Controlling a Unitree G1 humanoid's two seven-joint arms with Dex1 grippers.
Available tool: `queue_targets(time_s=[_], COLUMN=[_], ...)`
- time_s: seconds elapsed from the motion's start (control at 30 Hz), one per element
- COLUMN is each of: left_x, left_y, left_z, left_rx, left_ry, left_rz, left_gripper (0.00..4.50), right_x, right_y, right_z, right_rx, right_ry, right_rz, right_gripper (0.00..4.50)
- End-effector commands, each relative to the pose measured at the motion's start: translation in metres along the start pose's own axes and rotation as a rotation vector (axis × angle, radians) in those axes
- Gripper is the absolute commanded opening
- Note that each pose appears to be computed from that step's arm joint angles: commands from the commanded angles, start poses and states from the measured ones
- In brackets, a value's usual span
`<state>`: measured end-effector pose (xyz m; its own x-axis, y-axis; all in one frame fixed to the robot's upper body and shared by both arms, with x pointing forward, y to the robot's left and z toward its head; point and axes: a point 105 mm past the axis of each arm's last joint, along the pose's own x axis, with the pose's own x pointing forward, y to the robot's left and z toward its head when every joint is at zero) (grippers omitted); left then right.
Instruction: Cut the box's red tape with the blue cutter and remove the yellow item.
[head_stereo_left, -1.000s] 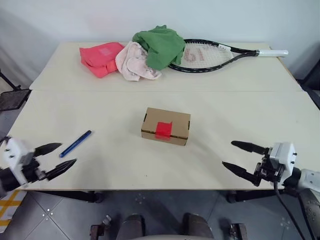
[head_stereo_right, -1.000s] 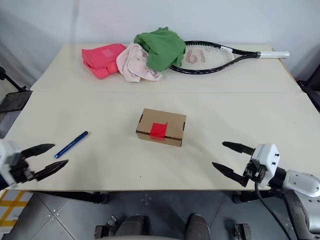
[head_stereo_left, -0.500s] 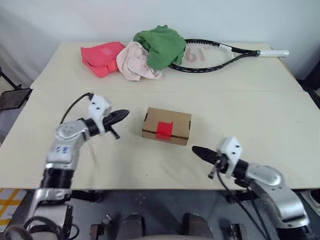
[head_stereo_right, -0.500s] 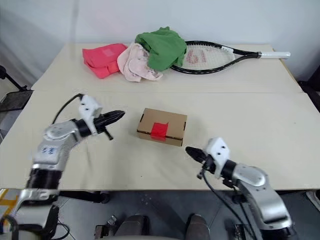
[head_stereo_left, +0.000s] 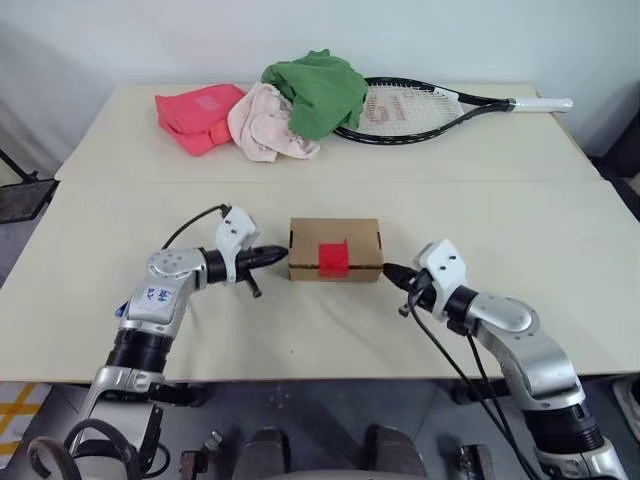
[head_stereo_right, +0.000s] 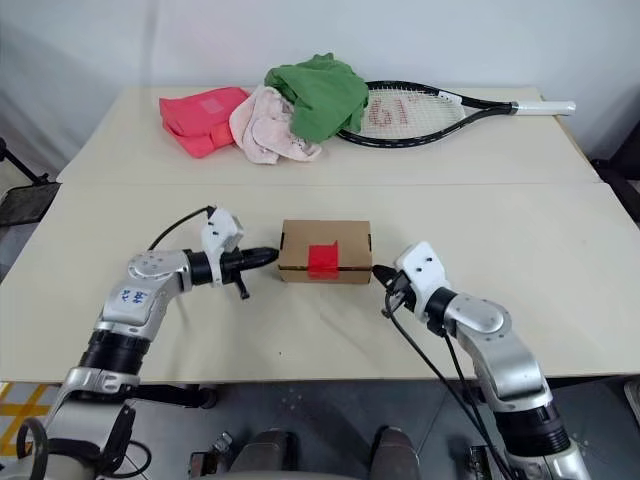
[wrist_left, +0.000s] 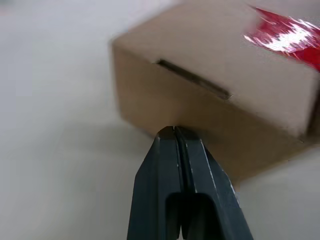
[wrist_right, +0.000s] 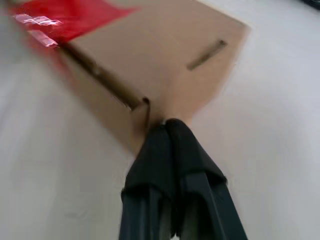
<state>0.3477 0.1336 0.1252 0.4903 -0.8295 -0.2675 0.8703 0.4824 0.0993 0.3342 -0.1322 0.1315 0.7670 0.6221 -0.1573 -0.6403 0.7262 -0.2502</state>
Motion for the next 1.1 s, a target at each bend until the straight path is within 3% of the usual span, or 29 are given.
queue_targets(time_s=[0.03,0.2,0.37,0.5,0.57,0.67,0.77,0.93,1.1], left_x=[-0.001,-0.017,-0.055,-0.060,-0.050,-0.016,0.012,0.037,0.029], left_y=[-0.032,-0.058,-0.057,-0.009,0.013,0.044,0.057,0.055,0.025], left_z=[0.007,0.008,0.039,0.079,0.085,0.076,0.065,0.049,0.043], left_rx=[-0.007,-0.066,-0.121,-0.073,-0.042,0.042,0.085,0.065,-0.047], left_ry=[-0.030,-0.045,-0.109,-0.237,-0.238,-0.150,-0.101,-0.068,-0.064], left_rz=[-0.139,-0.213,-0.276,-0.123,-0.039,0.105,0.165,0.116,-0.108], left_gripper=[0.03,0.03,0.03,0.03,0.03,0.03,0.03,0.03,0.03], right_x=[0.006,0.007,-0.009,-0.023,-0.028,-0.027,-0.017,0.003,0.018], right_y=[-0.010,-0.039,-0.059,-0.004,0.021,0.052,0.062,0.049,0.029], right_z=[0.006,0.003,0.004,-0.002,-0.002,-0.001,0.000,0.001,0.008], right_rx=[-0.035,-0.103,-0.128,0.034,0.084,0.136,0.156,0.145,0.103], right_ry=[-0.044,-0.048,-0.025,0.063,0.100,0.139,0.146,0.127,0.094], right_rz=[-0.035,-0.122,-0.151,0.180,0.284,0.376,0.355,0.223,0.114], right_gripper=[0.00,0.00,0.00,0.00,0.00,0.00,0.00,0.00,0.00])
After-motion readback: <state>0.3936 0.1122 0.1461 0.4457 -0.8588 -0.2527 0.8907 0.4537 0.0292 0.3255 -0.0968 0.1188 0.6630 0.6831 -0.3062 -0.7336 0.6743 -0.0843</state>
